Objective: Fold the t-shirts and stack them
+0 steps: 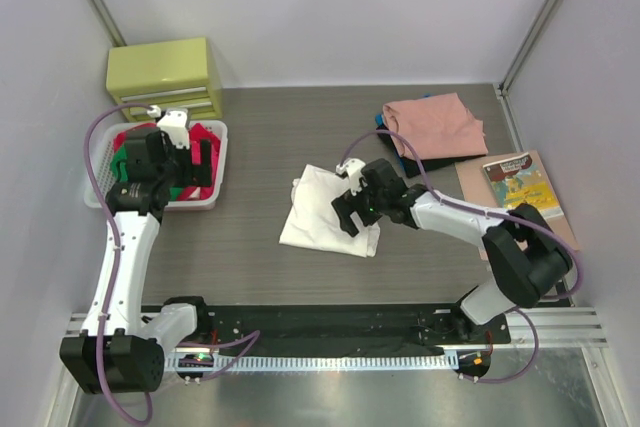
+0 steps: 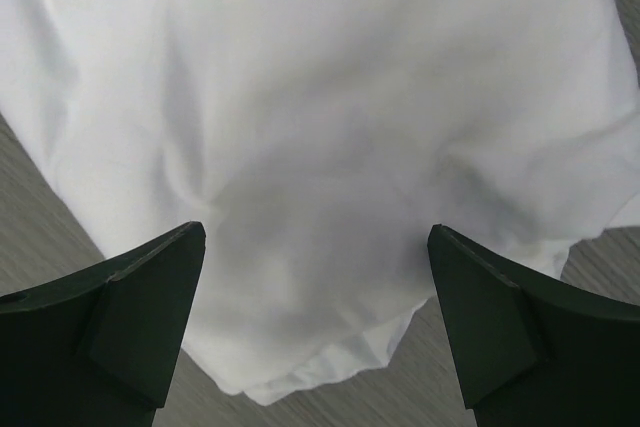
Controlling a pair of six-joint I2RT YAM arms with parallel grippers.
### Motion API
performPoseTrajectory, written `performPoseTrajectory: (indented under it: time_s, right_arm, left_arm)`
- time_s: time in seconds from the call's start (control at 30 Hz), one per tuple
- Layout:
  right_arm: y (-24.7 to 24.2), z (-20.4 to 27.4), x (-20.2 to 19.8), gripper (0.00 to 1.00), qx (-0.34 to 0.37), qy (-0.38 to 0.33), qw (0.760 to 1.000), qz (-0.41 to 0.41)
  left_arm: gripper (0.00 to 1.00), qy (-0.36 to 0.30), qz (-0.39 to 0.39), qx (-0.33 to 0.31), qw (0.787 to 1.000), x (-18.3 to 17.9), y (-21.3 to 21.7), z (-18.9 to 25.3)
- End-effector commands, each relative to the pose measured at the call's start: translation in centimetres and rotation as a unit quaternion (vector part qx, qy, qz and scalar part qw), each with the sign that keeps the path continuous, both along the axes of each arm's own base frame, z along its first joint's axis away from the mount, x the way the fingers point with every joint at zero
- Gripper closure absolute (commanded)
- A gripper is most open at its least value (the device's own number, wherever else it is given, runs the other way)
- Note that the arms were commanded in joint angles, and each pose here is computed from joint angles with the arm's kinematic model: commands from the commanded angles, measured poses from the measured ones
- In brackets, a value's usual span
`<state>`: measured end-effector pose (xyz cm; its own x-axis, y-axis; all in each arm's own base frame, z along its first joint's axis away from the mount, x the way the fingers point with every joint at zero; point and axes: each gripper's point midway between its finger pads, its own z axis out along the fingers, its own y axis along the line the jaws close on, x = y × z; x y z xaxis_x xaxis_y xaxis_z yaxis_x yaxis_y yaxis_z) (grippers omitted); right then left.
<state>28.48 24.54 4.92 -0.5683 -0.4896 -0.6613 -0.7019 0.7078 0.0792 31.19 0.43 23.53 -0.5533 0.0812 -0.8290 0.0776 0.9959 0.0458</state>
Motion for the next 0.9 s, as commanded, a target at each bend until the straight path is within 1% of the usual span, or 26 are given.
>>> performPoseTrajectory:
  time_s: [0.0, 0.07, 0.13, 0.27, 0.3, 0.4, 0.47, 0.5, 0.57, 0.6, 0.63, 0.67, 0.73, 0.8, 0.83, 0.87]
  right_arm:
    - [-1.9, 1.0, -1.7, 0.0, 0.001, 0.004, 1.0, -0.008]
    - [-2.7, 0.8, -2.0, 0.0, -0.009, 0.004, 1.0, -0.005]
    - [-2.9, 1.6, -1.9, 0.0, -0.002, -0.009, 1.0, -0.006]
    - [-2.6, 5.0, -0.8, 0.0, 0.022, -0.072, 0.997, -0.003]
    - [-2.7, 6.6, -0.4, 0.0, 0.029, -0.097, 0.995, -0.003]
    - [-3.8, 10.0, 0.6, 0.0, 0.016, -0.158, 0.987, -0.011]
    - [-5.4, 14.2, 1.3, 0.0, 0.013, -0.222, 0.974, -0.038]
    - [-6.5, 15.2, 1.4, 0.0, 0.003, -0.234, 0.971, -0.047]
    - [-8.4, 19.3, 1.5, 0.0, 0.027, -0.274, 0.959, -0.075]
    - [-10.4, 19.9, 1.8, 0.0, 0.017, -0.277, 0.955, -0.101]
    - [-11.4, 20.9, 1.8, 0.0, 0.014, -0.288, 0.951, -0.113]
    - [-12.1, 21.6, 1.8, 0.0, 0.01, -0.297, 0.947, -0.125]
    - [-13.1, 21.3, 1.9, 0.0, 0.002, -0.291, 0.947, -0.136]
    - [-12.9, 19.6, 1.9, 0.0, 0.01, -0.25, 0.959, -0.132]
    - [-13.0, 18.9, 2.0, 0.0, 0.024, -0.226, 0.964, -0.139]
    - [-12.7, 17.9, 2.1, 0.0, 0.029, -0.204, 0.969, -0.137]
  left_arm:
    - [0.0, -0.024, -0.013, -0.014, 1.0, 0.1, -0.6, 1.0]
    - [0.0, -0.027, -0.015, -0.014, 0.999, 0.1, -0.7, 1.2]
    - [0.0, -0.026, -0.016, -0.017, 0.999, 0.0, -0.8, 1.1]
    - [0.0, -0.027, -0.045, -0.034, 0.998, -0.5, -1.9, 0.8]
    - [0.0, -0.03, -0.068, -0.049, 0.996, -0.9, -2.9, 1.0]
    - [0.0, -0.026, -0.116, -0.08, 0.99, -1.8, -5.1, 1.0]
    - [0.0, -0.019, -0.149, -0.083, 0.985, -2.4, -6.4, 1.4]
    - [0.0, -0.013, -0.161, -0.086, 0.983, -2.5, -6.9, 1.3]
    - [0.0, -0.003, -0.212, -0.078, 0.974, -2.9, -9.4, 1.6]
    - [0.0, 0.03, -0.224, -0.074, 0.971, -3.1, -10.1, 0.2]
    - [0.0, 0.042, -0.224, -0.059, 0.972, -2.9, -10.2, -0.3]
    - [0.0, 0.05, -0.245, -0.047, 0.967, -3.0, -11.3, -0.4]
    - [0.0, 0.092, -0.263, -0.052, 0.959, -2.7, -12.6, -2.1]
    - [0.0, 0.128, -0.298, -0.099, 0.941, -2.9, -14.9, -2.8]
    - [0.0, 0.163, -0.304, -0.117, 0.931, -2.6, -15.6, -3.8]
    - [0.0, 0.176, -0.317, -0.141, 0.921, -2.8, -16.5, -3.9]
